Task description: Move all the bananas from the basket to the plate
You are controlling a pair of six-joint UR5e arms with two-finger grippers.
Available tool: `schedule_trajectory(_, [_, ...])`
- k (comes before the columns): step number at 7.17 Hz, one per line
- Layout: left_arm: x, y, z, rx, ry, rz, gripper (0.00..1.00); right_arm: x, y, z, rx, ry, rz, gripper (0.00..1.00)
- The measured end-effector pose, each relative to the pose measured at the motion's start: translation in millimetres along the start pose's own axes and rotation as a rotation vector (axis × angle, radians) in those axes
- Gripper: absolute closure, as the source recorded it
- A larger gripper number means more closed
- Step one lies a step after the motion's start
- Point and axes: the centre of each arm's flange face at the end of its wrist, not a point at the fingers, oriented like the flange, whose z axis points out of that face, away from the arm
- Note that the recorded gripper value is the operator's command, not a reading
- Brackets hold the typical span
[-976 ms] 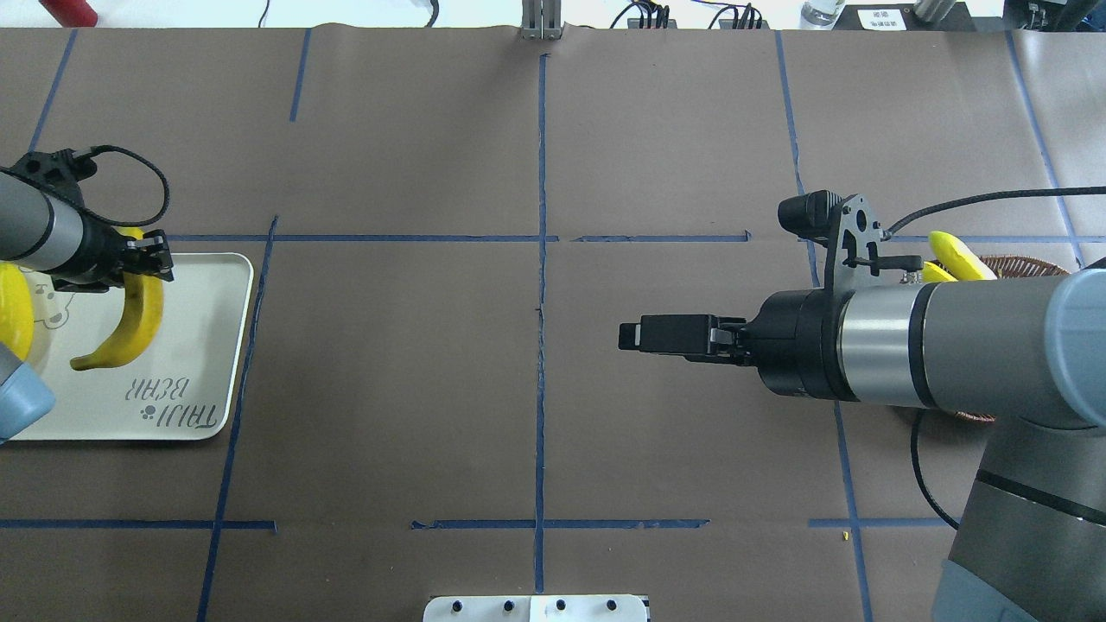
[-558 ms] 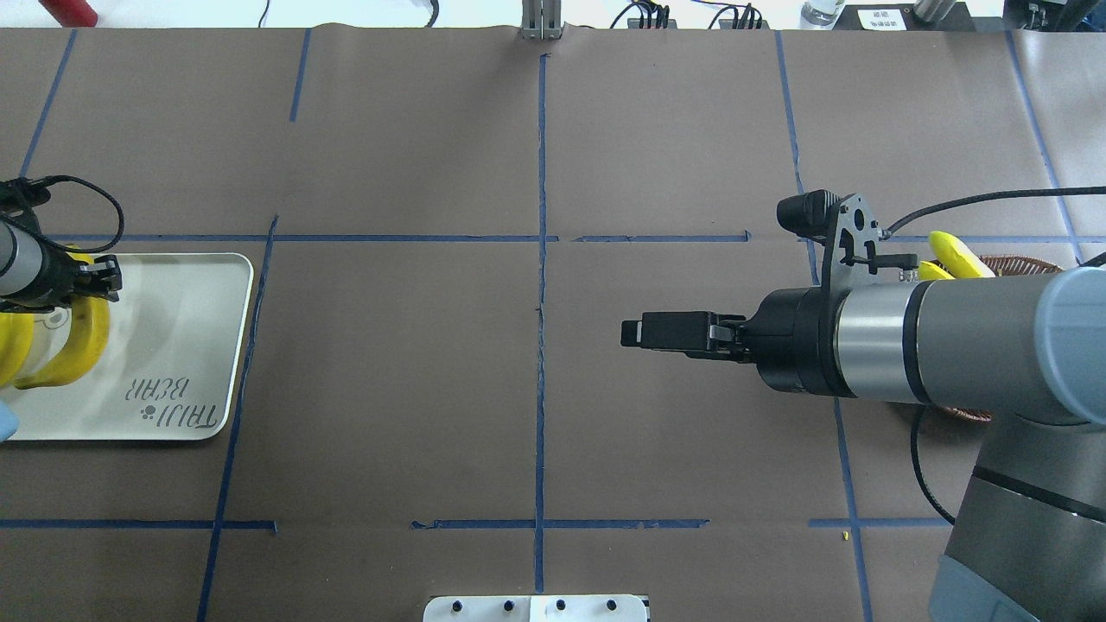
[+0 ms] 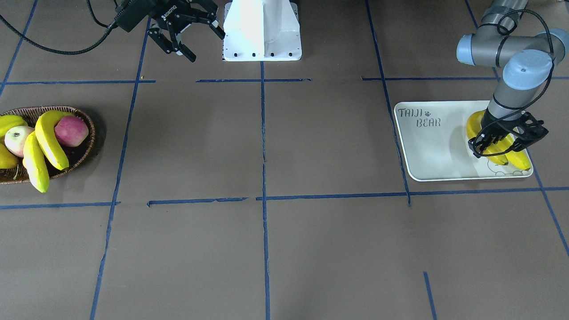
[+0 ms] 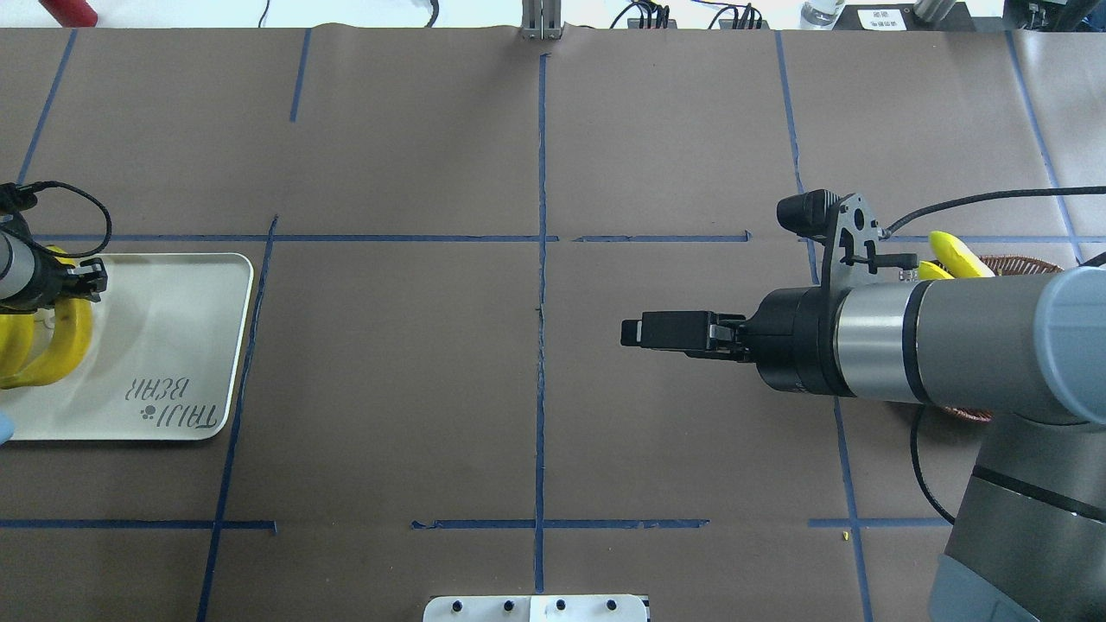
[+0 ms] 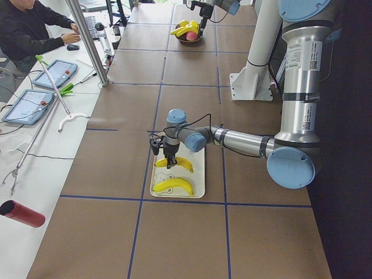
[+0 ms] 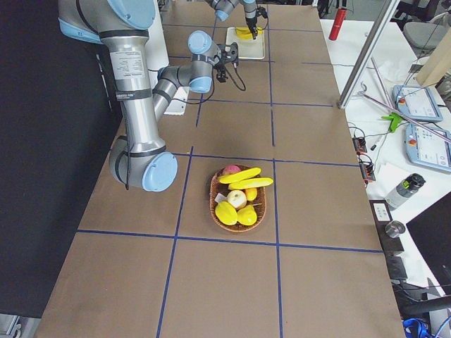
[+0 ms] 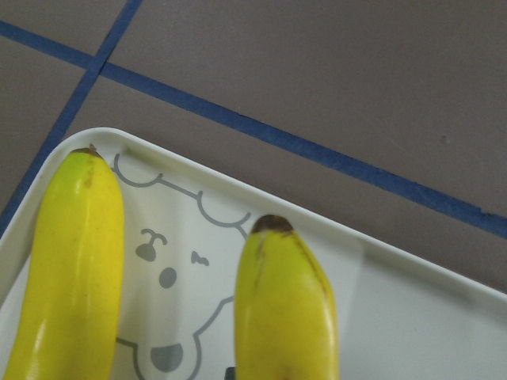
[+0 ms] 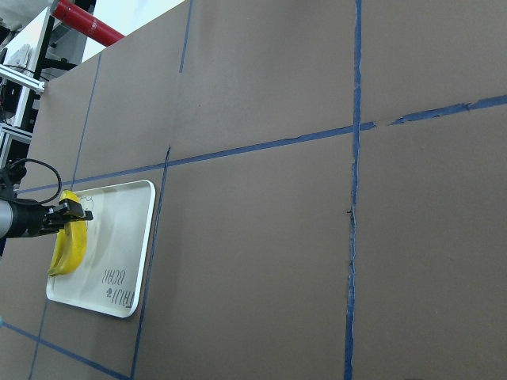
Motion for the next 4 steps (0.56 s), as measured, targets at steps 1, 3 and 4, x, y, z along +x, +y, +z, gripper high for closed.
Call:
schedule_trajectory(1, [-6, 1, 1, 0.000, -0.008, 0.075, 0.01, 0, 0, 0, 0.000, 0.001, 0.000, 0.00])
schedule_trajectory(3, [-7, 1, -6, 0.009, 0.000, 0.159, 0.01, 3, -3, -1, 0.005, 0.006, 0.001, 0.00])
schedule_trajectory(4, [-1, -3, -19, 0.024, 0.023, 0.166, 0.01, 7, -7, -3, 0.009, 0.015, 0.002, 0.00])
